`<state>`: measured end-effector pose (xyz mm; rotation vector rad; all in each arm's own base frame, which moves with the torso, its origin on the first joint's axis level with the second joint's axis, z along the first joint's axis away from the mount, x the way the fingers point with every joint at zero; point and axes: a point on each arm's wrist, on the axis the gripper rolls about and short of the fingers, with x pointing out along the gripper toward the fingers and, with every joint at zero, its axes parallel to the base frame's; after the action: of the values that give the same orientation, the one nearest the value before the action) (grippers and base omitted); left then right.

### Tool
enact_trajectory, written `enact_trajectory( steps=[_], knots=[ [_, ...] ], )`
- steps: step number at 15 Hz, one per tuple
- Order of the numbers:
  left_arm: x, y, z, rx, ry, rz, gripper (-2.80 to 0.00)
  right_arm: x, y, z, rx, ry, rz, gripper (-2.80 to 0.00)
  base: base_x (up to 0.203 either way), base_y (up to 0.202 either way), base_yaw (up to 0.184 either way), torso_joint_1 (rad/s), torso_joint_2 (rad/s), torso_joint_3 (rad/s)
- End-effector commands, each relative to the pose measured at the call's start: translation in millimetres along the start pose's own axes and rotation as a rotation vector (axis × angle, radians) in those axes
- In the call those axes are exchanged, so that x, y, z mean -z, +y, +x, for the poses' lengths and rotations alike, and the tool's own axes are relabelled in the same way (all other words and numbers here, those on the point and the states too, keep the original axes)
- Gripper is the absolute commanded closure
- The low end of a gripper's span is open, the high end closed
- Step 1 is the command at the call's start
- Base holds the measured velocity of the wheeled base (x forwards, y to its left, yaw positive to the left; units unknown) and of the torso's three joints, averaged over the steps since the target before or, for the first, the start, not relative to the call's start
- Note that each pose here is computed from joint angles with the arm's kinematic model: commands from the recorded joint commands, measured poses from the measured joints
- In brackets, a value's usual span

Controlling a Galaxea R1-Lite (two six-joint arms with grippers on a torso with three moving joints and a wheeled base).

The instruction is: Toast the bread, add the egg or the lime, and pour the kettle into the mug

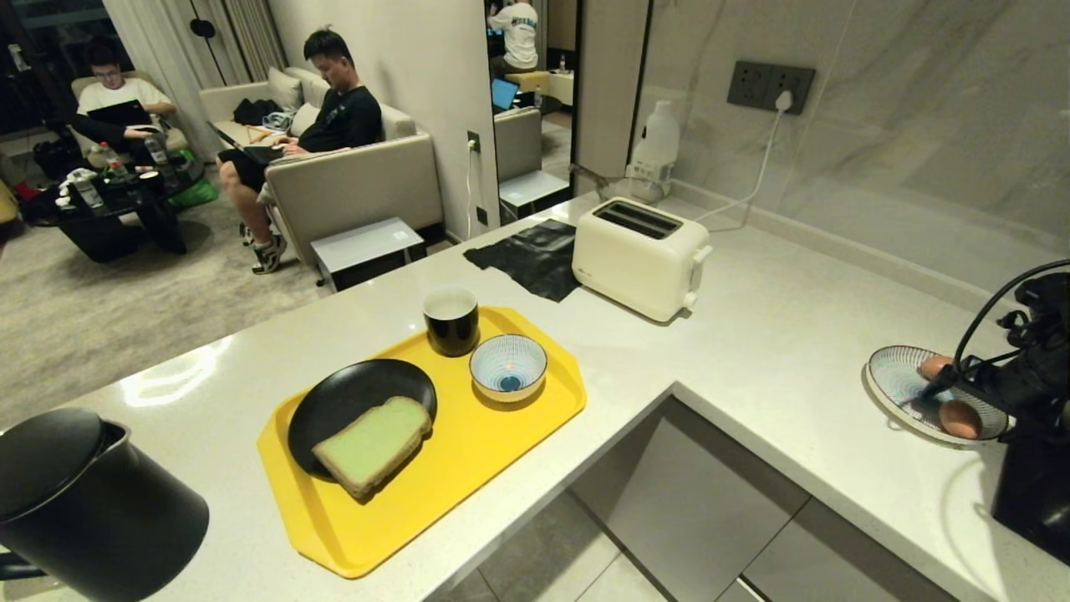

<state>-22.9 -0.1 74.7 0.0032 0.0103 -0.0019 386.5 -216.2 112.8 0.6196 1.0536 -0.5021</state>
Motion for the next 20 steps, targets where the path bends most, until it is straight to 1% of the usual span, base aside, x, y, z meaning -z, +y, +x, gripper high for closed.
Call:
enact_trajectory(
  steps=[1,4,6,9,11,13,18,20],
  knots=[
    [0.1,0.0,-0.2,0.000,-0.003,0.000,0.00,1.3,1.0,-0.1,-0.033,0.016,0.001,-2.80,0.000,0.000,0.000,0.000,0.00,0.000],
    [0.1,0.0,-0.2,0.000,-0.003,0.000,0.00,-0.1,1.9,-8.9,-0.038,0.001,-0.002,-2.80,0.000,0.000,0.000,0.000,0.00,0.000],
    [0.1,0.0,-0.2,0.000,-0.003,0.000,0.00,1.2,0.1,-13.7,-0.029,0.011,0.003,-2.80,0.000,0.000,0.000,0.000,0.00,0.000],
    [0.1,0.0,-0.2,0.000,-0.003,0.000,0.00,0.5,-4.7,-24.0,-0.021,0.001,0.012,-2.80,0.000,0.000,0.000,0.000,0.00,0.000],
    [0.1,0.0,-0.2,0.000,-0.003,0.000,0.00,2.1,-8.0,-29.7,-0.013,0.019,-0.022,-2.80,0.000,0.000,0.000,0.000,0.00,0.000],
    [0.1,0.0,-0.2,0.000,-0.003,0.000,0.00,1.4,-9.3,-32.5,-0.012,0.014,-0.047,-2.80,0.000,0.000,0.000,0.000,0.00,0.000],
    [0.1,0.0,-0.2,0.000,-0.003,0.000,0.00,1.6,-9.0,-30.4,-0.013,0.018,-0.144,-2.80,0.000,0.000,0.000,0.000,0.00,0.000],
    [0.1,0.0,-0.2,0.000,-0.003,0.000,0.00,1.4,-9.7,-26.6,-0.003,0.023,-0.151,-2.80,0.000,0.000,0.000,0.000,0.00,0.000]
  ],
)
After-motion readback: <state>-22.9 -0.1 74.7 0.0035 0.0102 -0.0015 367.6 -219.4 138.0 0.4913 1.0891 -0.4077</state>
